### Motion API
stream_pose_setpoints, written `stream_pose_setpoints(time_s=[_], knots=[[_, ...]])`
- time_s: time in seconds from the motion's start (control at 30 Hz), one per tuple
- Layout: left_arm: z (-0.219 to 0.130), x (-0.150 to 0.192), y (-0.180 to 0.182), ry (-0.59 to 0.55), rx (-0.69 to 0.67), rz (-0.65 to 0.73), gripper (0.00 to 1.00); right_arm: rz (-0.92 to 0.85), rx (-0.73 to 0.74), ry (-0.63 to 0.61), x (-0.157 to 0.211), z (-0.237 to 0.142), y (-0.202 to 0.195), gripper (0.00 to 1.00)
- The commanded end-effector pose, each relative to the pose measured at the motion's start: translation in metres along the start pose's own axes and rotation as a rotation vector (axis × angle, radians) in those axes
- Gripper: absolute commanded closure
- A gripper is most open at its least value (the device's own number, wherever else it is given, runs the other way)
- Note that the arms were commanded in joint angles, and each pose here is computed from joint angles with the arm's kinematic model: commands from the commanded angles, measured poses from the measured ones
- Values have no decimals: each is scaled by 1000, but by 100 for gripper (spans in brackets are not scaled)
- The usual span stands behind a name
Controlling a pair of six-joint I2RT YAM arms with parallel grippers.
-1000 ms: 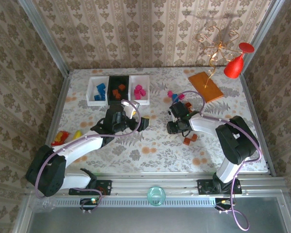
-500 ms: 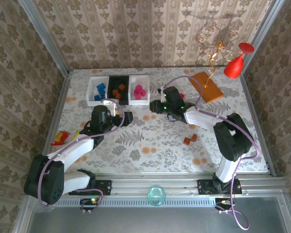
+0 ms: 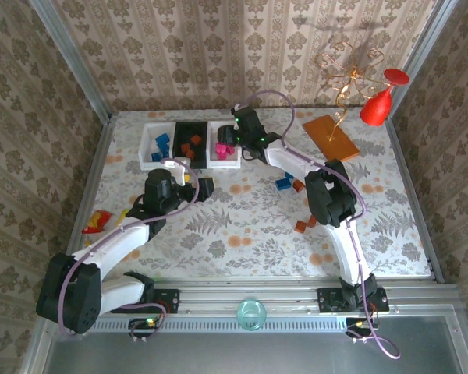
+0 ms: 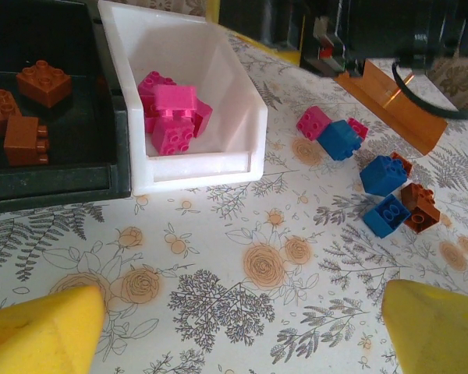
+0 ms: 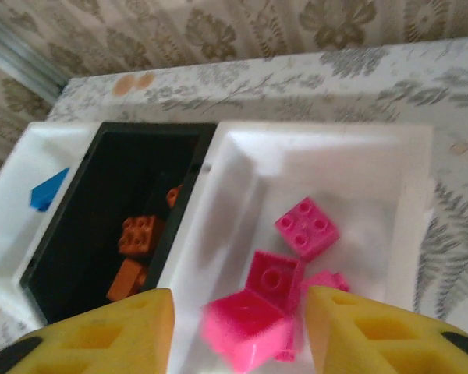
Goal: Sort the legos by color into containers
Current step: Place the lego in the container, then move the lego to the center of the table.
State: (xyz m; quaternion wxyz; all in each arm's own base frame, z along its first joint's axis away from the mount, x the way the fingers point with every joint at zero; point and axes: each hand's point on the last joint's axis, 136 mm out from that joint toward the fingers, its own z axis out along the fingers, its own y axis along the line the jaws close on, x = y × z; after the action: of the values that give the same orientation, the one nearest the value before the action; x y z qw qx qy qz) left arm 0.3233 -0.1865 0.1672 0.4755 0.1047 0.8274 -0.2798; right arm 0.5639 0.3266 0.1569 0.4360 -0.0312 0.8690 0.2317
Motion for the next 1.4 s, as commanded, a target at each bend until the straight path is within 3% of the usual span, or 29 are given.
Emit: stream_pose_setpoints(time_s=[0.0,0.1,0.27,0.47,0.63,0.87,1.37], knots=[[-2,-7,-10,-21,35,16,7,-68,95,-7,-21,-10,-13,45],[-2,-8,-14,-20,50,24,7,-89,77,-19,-31,-32,-6,38],[1,-8,-25,-18,101,44,7,-100,47,-3,-6,-84,-11,30],[10,5,-76,34,273,142,7,-139,204,139,79,-161,-70,22],[17,19,-109,89,375,203,8,-166,347,269,132,-199,-115,20],[21,24,-110,102,358,222,8,-134,306,359,168,-174,-119,18],[20,23,-106,97,334,233,8,-107,412,363,161,-128,-159,17]])
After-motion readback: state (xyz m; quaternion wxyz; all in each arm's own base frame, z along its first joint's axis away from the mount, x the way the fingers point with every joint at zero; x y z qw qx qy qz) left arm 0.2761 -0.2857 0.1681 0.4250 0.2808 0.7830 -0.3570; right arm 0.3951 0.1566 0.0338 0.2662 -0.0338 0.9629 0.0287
